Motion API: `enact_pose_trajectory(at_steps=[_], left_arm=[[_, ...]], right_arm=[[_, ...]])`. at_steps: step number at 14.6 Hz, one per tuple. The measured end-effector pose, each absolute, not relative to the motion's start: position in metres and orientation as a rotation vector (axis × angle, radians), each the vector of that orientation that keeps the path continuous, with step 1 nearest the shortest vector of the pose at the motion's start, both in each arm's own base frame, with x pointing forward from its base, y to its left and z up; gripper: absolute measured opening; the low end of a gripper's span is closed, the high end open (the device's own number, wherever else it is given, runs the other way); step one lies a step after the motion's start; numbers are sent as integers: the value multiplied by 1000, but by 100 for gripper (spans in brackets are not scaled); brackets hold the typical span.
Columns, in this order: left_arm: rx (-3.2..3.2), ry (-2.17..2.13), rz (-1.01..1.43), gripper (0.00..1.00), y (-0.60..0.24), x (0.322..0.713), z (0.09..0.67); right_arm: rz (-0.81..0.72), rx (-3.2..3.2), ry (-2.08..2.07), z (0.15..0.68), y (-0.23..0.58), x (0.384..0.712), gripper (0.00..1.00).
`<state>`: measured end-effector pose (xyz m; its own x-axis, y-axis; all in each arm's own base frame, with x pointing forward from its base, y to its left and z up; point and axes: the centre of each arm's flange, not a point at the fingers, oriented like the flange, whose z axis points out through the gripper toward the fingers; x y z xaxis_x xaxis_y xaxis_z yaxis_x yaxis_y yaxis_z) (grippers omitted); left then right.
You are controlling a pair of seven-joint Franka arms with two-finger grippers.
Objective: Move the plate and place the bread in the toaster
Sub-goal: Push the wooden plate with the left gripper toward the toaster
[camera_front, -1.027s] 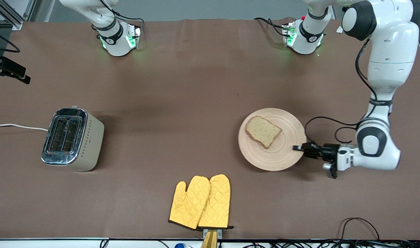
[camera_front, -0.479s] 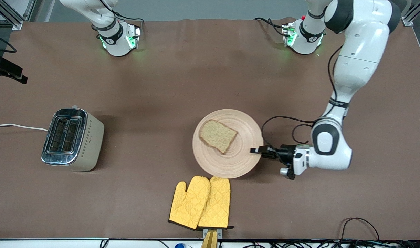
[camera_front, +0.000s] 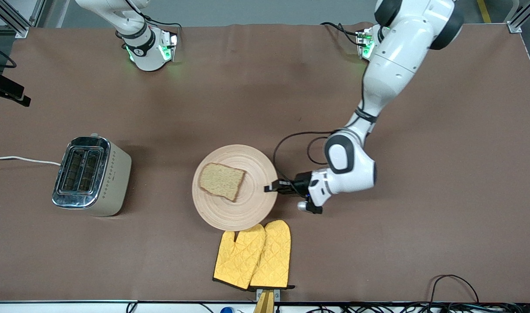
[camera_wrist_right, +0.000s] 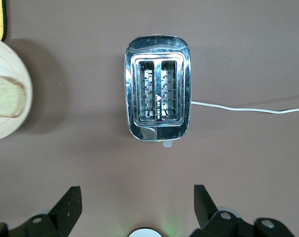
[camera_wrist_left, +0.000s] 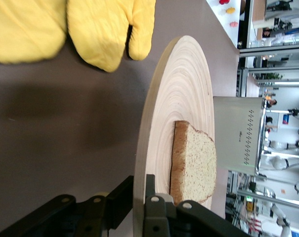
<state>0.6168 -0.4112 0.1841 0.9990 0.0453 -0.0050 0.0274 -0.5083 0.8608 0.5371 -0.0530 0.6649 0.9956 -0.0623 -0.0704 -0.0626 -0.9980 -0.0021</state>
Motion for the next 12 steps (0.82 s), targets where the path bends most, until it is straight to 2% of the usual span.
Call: enact_pose_trajectory(at_steps=[6,12], left_arm=[[2100,146,40,13,-476,578,151],[2133,77,97,12,-502,561,130]], right_arm=[[111,-3133,111,665,-58,537,100],[112,-3133,109,665,-58,537,100]])
